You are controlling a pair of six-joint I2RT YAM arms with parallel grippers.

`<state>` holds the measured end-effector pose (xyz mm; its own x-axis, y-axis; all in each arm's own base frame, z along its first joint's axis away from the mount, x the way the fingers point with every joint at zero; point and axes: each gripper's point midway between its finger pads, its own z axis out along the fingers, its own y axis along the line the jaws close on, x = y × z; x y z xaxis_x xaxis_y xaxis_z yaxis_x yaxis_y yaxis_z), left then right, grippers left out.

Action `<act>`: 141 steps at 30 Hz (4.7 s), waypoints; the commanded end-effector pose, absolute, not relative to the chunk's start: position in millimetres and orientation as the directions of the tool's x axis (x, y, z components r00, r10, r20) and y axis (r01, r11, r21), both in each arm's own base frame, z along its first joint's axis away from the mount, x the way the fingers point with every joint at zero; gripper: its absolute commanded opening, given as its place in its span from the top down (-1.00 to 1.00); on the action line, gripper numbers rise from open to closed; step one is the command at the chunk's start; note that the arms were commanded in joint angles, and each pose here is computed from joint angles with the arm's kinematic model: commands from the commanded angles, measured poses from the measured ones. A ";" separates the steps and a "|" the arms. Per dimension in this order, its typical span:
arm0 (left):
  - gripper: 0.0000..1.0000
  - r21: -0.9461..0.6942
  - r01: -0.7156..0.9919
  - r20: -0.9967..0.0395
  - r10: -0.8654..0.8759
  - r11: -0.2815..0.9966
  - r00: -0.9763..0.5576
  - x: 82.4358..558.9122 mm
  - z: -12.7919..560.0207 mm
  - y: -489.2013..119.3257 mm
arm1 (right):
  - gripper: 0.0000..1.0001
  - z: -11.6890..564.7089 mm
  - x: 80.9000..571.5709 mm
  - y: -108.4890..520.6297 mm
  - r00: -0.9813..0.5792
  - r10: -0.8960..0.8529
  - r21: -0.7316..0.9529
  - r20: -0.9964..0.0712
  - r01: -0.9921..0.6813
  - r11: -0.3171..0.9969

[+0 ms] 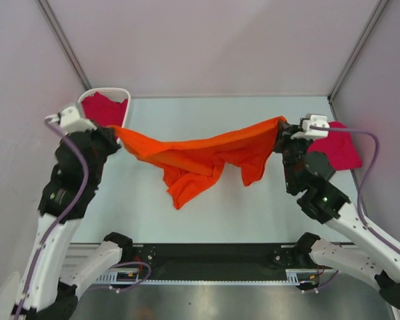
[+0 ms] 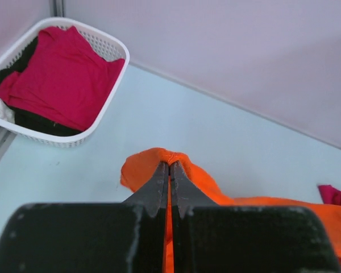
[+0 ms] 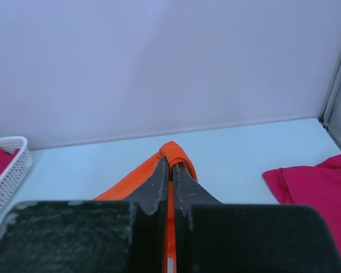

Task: Fold and stack the t-shirts
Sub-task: Flatten out the tshirt, then fold the flattened tshirt in 1/3 of the way

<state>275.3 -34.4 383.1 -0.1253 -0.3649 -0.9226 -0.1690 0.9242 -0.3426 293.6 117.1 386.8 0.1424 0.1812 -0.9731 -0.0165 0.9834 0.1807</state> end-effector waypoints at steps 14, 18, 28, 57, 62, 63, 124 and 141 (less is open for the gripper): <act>1.00 -0.377 0.085 -0.902 -0.387 0.922 0.192 102.9 503.3 9.9 | 1.00 446.0 204.4 113.2 0.236 0.138 0.130 -0.962 -0.048 0.990; 1.00 -0.351 0.056 -0.921 -0.356 0.935 0.158 128.7 502.9 3.5 | 1.00 448.0 209.5 121.6 0.270 0.077 0.079 -0.960 -0.003 0.997; 1.00 -0.231 -0.059 -0.971 -0.234 0.971 -0.047 279.5 462.9 -38.4 | 1.00 416.4 306.0 107.4 0.266 0.033 0.073 -0.963 0.140 0.988; 1.00 -0.098 -0.232 -0.780 -0.219 0.968 -0.586 587.7 159.7 -79.1 | 1.00 145.5 623.4 69.4 -0.209 -0.024 -0.062 -0.978 0.174 0.983; 1.00 -0.107 -0.253 -0.805 -0.234 0.961 -0.546 616.5 179.7 -62.2 | 1.00 154.3 653.8 57.7 -0.186 -0.045 -0.083 -0.982 0.203 0.976; 1.00 -0.114 -0.253 -0.816 -0.235 0.961 -0.527 624.7 188.0 -59.7 | 1.00 151.9 655.7 55.3 -0.191 -0.050 -0.090 -0.980 0.208 0.974; 1.00 -0.064 -0.367 -0.439 -0.357 0.928 -0.825 406.5 62.2 -43.7 | 1.00 50.4 548.2 42.4 -0.739 0.149 -0.077 -0.657 0.262 0.962; 1.00 -0.037 -0.370 -0.396 -0.353 0.928 -0.847 385.1 43.3 -46.3 | 1.00 48.3 521.4 31.0 -0.753 0.178 -0.128 -0.634 0.329 0.936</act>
<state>382.1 -47.1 32.3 -0.8658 -0.3447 -0.3629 -0.3588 0.9329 -0.0300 527.9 40.5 27.5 -0.7774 0.1644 -0.6072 0.2860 0.9521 -0.1084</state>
